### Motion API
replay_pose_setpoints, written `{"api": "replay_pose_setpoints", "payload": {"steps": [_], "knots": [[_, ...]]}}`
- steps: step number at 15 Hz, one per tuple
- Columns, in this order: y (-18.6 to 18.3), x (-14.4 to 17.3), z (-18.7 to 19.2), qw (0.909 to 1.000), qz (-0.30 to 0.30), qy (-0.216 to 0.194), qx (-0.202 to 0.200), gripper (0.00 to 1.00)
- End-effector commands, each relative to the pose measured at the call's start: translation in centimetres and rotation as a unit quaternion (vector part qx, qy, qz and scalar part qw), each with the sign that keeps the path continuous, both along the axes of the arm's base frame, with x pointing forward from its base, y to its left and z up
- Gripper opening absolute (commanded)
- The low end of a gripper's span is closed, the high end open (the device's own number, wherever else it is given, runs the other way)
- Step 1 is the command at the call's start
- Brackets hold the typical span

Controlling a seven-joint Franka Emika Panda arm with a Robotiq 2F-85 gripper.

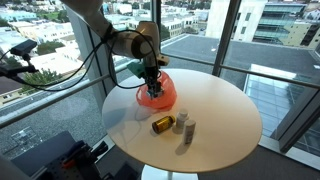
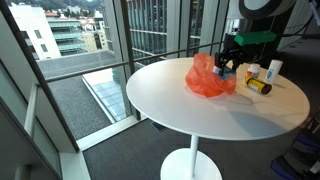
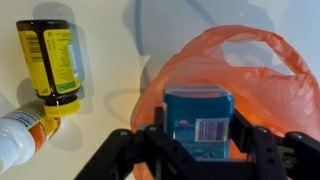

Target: Put the blue box in the plastic

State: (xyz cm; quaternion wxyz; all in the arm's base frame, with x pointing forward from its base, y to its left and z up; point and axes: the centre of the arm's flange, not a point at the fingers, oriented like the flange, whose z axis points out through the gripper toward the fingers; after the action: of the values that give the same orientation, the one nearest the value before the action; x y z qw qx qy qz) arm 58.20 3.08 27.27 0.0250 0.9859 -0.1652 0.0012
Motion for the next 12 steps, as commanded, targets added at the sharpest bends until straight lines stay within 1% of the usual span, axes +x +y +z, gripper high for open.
{"api": "replay_pose_setpoints", "payload": {"steps": [1, 9, 10, 11, 12], "knots": [[-0.1, 1.0, -0.6, 0.9998, -0.01, 0.017, -0.011, 0.39], [0.4, 0.5, -1.8, 0.9992, 0.0, 0.037, -0.017, 0.39], [0.4, 0.4, -1.8, 0.9991, 0.001, 0.038, -0.018, 0.77], [0.4, 0.3, -1.8, 0.999, 0.002, 0.04, -0.018, 0.9], [0.5, 0.3, -1.7, 0.999, 0.003, 0.04, -0.018, 0.96]]}}
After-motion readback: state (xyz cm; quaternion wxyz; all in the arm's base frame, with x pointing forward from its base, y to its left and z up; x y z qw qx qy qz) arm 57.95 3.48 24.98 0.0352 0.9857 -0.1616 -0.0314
